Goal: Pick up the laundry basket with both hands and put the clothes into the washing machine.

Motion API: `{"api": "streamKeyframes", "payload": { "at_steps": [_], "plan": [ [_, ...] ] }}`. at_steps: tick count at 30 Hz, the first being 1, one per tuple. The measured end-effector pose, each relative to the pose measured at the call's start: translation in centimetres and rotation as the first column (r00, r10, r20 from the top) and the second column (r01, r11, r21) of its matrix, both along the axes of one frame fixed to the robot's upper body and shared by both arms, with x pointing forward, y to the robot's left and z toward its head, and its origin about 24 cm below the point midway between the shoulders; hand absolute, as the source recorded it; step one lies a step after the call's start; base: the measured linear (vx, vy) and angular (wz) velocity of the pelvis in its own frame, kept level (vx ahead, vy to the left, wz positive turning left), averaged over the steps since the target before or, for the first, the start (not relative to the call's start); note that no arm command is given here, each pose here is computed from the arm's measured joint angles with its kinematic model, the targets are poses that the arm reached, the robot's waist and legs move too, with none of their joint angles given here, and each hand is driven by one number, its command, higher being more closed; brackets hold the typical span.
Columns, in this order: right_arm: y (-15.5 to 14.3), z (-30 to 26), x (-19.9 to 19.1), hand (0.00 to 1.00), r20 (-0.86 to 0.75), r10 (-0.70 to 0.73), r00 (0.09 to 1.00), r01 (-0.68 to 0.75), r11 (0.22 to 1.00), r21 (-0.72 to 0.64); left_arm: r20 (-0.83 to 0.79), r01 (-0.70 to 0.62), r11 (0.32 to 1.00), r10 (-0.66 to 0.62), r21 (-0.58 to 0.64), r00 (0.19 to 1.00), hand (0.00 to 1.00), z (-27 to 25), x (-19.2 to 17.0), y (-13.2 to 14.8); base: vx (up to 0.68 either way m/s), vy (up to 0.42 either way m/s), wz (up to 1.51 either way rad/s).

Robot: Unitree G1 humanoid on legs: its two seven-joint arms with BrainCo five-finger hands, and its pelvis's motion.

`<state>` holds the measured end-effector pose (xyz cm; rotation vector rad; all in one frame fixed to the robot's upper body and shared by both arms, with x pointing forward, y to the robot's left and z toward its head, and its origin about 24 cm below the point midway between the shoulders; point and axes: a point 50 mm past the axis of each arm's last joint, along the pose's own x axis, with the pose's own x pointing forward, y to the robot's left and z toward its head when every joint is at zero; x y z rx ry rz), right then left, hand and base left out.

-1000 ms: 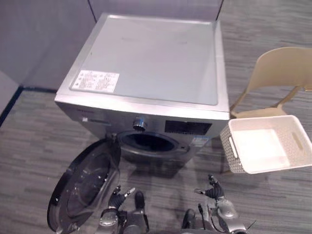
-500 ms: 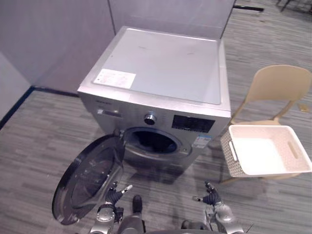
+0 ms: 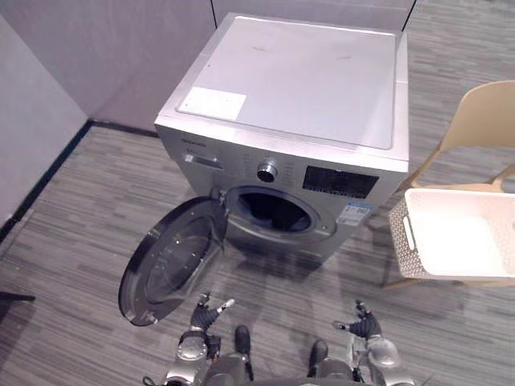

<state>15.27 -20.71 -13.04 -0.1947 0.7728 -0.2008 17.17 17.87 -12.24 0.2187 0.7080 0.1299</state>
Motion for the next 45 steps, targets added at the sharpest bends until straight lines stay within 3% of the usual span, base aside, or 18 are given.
{"api": "streamKeyframes", "payload": {
  "at_steps": [6, 9, 16, 20, 26, 32, 38, 41, 45],
  "plan": [
    [0.2, 0.0, 0.1, 0.00, 0.005, 0.003, 1.000, -0.003, 1.000, 0.003, 0.255, -0.004, 1.000, -0.004, 0.030, 0.967, 0.00, 4.4, 2.4, 0.4, -0.01, 0.027, 0.08],
    [0.1, 0.0, -0.2, 0.00, 0.000, 0.001, 1.000, -0.001, 1.000, 0.004, 0.452, -0.008, 0.999, -0.008, 0.033, 0.892, 0.00, 8.7, 3.9, 0.6, -0.01, 0.001, 0.12],
    [0.0, 0.0, -0.5, 0.00, 0.003, 0.016, 1.000, -0.016, 1.000, 0.010, 0.680, -0.313, 0.941, 0.144, 0.132, 0.719, 0.00, 15.2, 4.9, 8.5, 0.01, -0.017, 0.08],
    [-0.2, 0.0, -0.7, 0.00, -0.003, 0.033, 0.999, -0.033, 0.999, 0.017, 0.693, -0.420, 0.886, 0.178, 0.195, 0.698, 0.00, 16.1, 5.0, 11.3, 0.01, -0.005, 0.01],
    [-1.2, 0.7, -0.2, 0.00, 0.023, 0.051, 0.998, -0.051, 0.998, -0.022, 0.510, -0.453, 0.835, 0.255, 0.313, 0.822, 0.00, 13.4, 5.1, 15.9, 0.00, 0.000, 0.00],
    [-0.4, 0.7, 0.0, 0.00, 0.020, 0.101, 0.995, -0.100, 0.995, -0.019, 0.393, -0.451, 0.800, 0.297, 0.396, 0.870, 0.00, 13.7, 6.1, 20.2, 0.00, -0.012, -0.03],
    [-0.4, 0.7, -0.2, 0.00, 0.028, 0.094, 0.995, -0.093, 0.996, -0.012, 0.349, -0.418, 0.846, 0.302, 0.330, 0.887, 0.00, 12.0, 7.0, 18.3, 0.02, 0.008, -0.06],
    [-0.2, 0.7, 0.0, 0.00, 0.033, 0.097, 0.995, -0.097, 0.995, -0.008, 0.336, -0.356, 0.899, 0.263, 0.255, 0.904, 0.00, 10.1, 7.5, 14.5, 0.00, 0.000, 0.00],
    [-0.5, 0.8, 0.1, 0.00, 0.037, 0.078, 0.996, -0.077, 0.997, -0.012, 0.291, -0.184, 0.977, 0.145, 0.112, 0.946, 0.00, 6.6, 5.6, 6.5, -0.01, 0.023, 0.05]
  ]
}}
